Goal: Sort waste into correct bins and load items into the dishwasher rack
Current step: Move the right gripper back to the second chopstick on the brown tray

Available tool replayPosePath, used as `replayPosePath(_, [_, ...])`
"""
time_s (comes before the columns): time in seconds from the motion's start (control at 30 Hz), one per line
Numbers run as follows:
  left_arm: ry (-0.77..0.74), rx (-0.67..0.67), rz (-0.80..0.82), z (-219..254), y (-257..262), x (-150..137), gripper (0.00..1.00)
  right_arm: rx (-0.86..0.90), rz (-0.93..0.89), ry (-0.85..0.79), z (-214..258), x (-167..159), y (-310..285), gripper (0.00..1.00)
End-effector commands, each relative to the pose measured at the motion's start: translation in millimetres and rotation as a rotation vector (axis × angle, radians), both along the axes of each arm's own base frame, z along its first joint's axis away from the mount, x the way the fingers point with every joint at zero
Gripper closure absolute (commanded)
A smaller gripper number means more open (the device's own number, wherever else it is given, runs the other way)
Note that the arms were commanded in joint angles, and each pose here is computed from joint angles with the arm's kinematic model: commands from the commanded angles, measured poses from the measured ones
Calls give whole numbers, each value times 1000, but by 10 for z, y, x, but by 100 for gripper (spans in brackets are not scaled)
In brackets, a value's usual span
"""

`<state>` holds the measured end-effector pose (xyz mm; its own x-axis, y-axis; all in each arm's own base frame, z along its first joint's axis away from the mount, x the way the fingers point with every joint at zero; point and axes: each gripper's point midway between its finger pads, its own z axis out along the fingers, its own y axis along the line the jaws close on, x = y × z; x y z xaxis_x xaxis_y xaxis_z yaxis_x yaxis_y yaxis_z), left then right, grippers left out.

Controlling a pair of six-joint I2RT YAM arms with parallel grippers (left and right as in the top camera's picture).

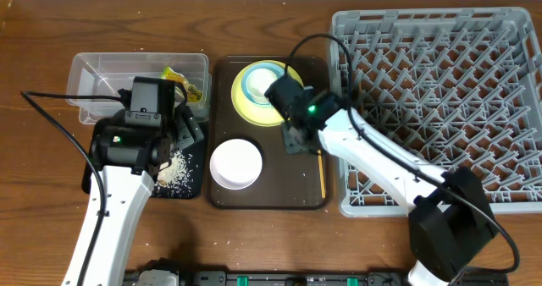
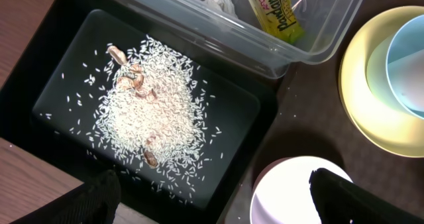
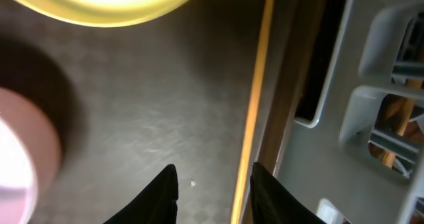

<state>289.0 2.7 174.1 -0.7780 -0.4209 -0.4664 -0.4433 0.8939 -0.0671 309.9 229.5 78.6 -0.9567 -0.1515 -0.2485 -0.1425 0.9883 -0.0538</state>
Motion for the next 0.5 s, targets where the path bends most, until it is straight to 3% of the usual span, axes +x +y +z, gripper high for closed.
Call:
replayPosePath(0.0, [-8, 10, 20, 32, 39, 12, 6, -50, -51, -32, -107, -10, -157, 62])
replayPosePath(0.1, [-8, 10, 20, 32, 39, 12, 6, -38, -59, -16, -267, -46, -202, 57])
replayPosePath(0.47, [-8, 10, 20, 32, 38, 12, 6, 42, -92, 9, -480, -24, -239, 62])
